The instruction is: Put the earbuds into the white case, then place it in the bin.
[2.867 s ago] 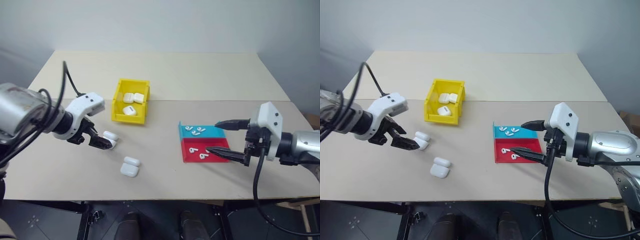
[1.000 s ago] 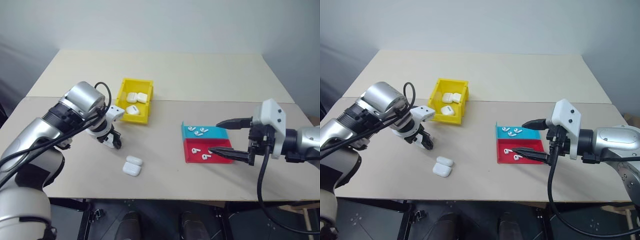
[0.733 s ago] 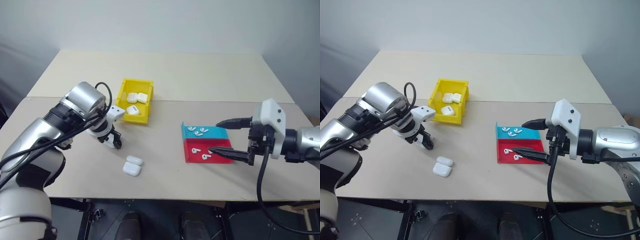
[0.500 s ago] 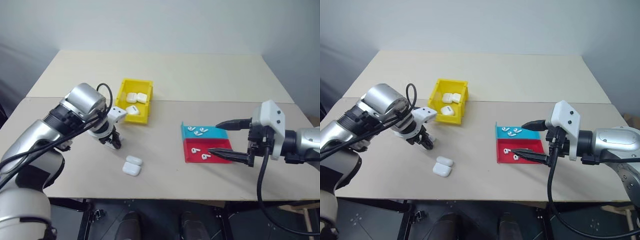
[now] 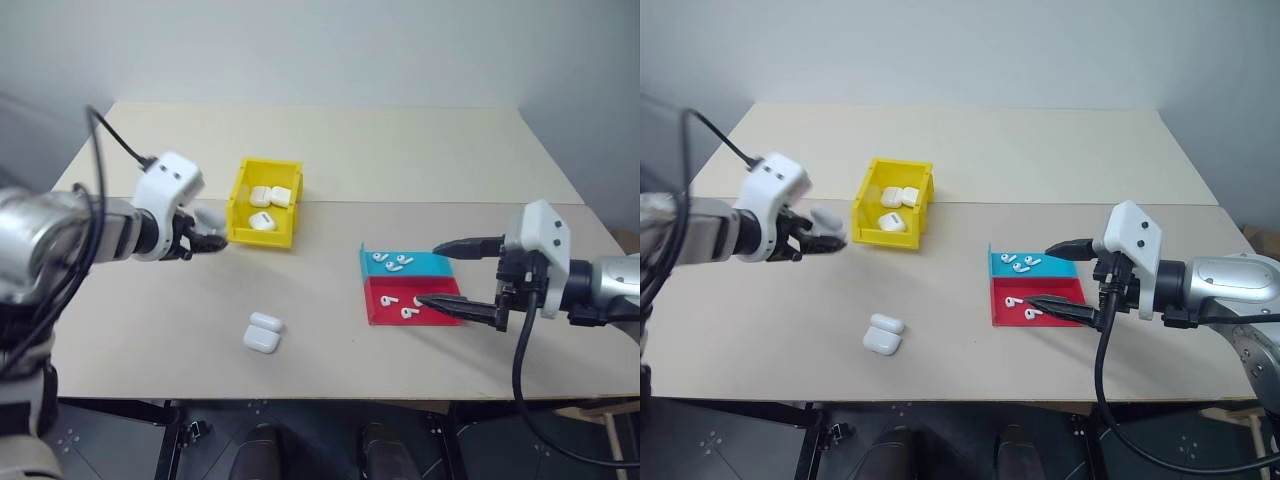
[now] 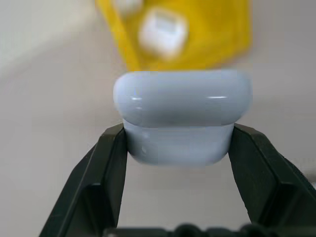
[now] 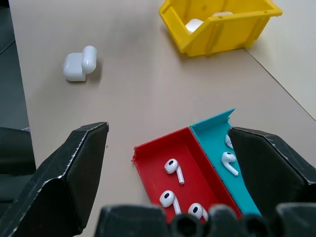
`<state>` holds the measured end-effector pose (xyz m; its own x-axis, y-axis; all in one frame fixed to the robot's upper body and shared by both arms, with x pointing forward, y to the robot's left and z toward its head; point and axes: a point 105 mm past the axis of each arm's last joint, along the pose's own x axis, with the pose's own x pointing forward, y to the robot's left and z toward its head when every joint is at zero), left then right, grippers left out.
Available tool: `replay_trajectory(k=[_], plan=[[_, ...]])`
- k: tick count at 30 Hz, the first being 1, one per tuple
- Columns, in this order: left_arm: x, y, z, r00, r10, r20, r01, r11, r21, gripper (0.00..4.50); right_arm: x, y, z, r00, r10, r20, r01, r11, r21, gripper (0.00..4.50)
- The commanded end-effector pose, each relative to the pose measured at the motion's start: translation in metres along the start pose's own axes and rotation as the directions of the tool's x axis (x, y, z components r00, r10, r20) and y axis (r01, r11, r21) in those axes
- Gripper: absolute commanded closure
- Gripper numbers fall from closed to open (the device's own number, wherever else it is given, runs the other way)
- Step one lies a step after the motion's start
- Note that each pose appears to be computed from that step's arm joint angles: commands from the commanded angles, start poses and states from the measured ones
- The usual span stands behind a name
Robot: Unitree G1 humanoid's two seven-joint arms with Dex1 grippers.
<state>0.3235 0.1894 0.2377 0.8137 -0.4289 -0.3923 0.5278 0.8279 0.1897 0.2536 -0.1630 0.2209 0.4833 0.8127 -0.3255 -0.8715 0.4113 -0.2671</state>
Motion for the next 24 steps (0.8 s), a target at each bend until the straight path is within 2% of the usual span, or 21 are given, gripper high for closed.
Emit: replay_trajectory(k=[1, 2, 5, 8, 11, 14, 16, 19, 23, 24], plan=[[-0.028, -0.010, 0.044, 0.937, -0.019, 0.349, -0.005, 0.998, 0.068, 1.72, -0.004, -0.004, 0.008, 1.000, -0.014, 0.027, 0.016, 0.999, -0.052, 0.00], [-0.029, -0.016, 0.047, 0.912, -0.060, 0.405, 0.033, 0.997, 0.075, 1.72, -0.004, -0.004, 0.009, 1.000, -0.012, 0.028, 0.013, 0.998, -0.053, 0.00], [-0.033, -0.044, 0.050, 0.806, -0.314, 0.502, 0.296, 0.948, 0.118, 1.72, -0.004, -0.007, 0.011, 1.000, -0.005, 0.022, 0.006, 0.998, -0.063, 0.00], [-0.035, -0.061, 0.049, 0.709, -0.463, 0.531, 0.425, 0.882, 0.203, 1.72, -0.003, -0.010, 0.010, 1.000, 0.002, -0.013, -0.003, 0.998, -0.067, 0.00], [-0.037, -0.075, 0.046, 0.610, -0.599, 0.518, 0.514, 0.797, 0.317, 1.72, 0.001, -0.014, 0.006, 0.996, -0.003, -0.093, -0.002, 0.999, -0.049, 0.00], [-0.044, -0.086, 0.036, 0.478, -0.751, 0.455, 0.595, 0.658, 0.461, 1.72, 0.006, -0.015, 0.003, 0.984, 0.011, -0.180, -0.019, 0.999, -0.042, 0.00], [-0.046, -0.091, 0.029, 0.422, -0.809, 0.409, 0.613, 0.587, 0.529, 1.72, 0.009, -0.013, -0.001, 0.968, 0.038, -0.248, -0.051, 0.998, -0.047, 0.00], [-0.044, -0.097, 0.025, 0.365, -0.848, 0.385, 0.626, 0.529, 0.572, 1.72, 0.014, -0.011, -0.007, 0.944, 0.076, -0.322, -0.101, 0.993, -0.060, 0.58], [-0.043, -0.109, 0.024, 0.301, -0.878, 0.372, 0.637, 0.476, 0.607, 1.72, 0.026, -0.014, -0.027, 0.899, 0.075, -0.432, -0.132, 0.986, -0.104, 1.90], [-0.042, -0.111, 0.025, 0.291, -0.881, 0.374, 0.637, 0.470, 0.611, 1.72, 0.027, -0.015, -0.029, 0.892, 0.077, -0.445, -0.138, 0.985, -0.107, 1.90]])
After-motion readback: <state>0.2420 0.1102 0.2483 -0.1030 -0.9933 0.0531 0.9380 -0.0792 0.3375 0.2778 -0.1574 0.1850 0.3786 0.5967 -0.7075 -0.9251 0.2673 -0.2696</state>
